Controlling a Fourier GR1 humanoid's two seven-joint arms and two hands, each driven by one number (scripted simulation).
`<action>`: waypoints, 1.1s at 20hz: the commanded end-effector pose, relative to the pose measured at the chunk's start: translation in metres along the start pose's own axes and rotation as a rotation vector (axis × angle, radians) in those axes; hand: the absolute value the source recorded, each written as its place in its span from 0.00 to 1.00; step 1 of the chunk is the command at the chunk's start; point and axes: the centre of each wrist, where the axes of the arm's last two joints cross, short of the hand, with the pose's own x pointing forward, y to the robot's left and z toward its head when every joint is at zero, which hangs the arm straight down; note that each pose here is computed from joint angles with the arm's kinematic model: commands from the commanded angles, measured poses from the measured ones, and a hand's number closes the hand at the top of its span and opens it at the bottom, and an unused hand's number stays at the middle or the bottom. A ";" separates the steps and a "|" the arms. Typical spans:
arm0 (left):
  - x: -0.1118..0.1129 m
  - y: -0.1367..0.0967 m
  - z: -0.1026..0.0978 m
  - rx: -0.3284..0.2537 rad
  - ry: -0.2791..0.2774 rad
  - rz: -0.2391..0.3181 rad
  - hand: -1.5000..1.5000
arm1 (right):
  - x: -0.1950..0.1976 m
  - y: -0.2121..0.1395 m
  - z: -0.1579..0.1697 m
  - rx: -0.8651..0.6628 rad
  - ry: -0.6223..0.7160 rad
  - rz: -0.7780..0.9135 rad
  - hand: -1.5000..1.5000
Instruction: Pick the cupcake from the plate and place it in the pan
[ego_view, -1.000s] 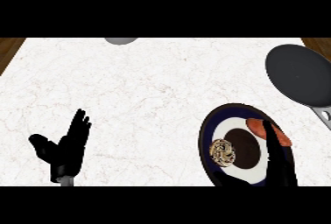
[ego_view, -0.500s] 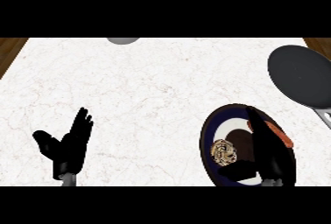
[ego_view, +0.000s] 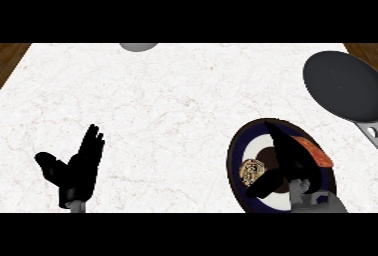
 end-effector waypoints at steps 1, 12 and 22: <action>0.002 -0.007 -0.008 0.003 0.036 0.009 0.50 | 0.003 -0.012 -0.006 0.118 0.086 0.095 0.00; -0.002 0.008 -0.004 0.021 0.041 0.021 0.50 | -0.010 0.024 -0.001 0.027 0.035 0.015 0.00; -0.010 0.000 -0.018 0.014 0.048 -0.010 0.50 | -0.016 0.031 -0.031 0.041 0.058 0.029 0.00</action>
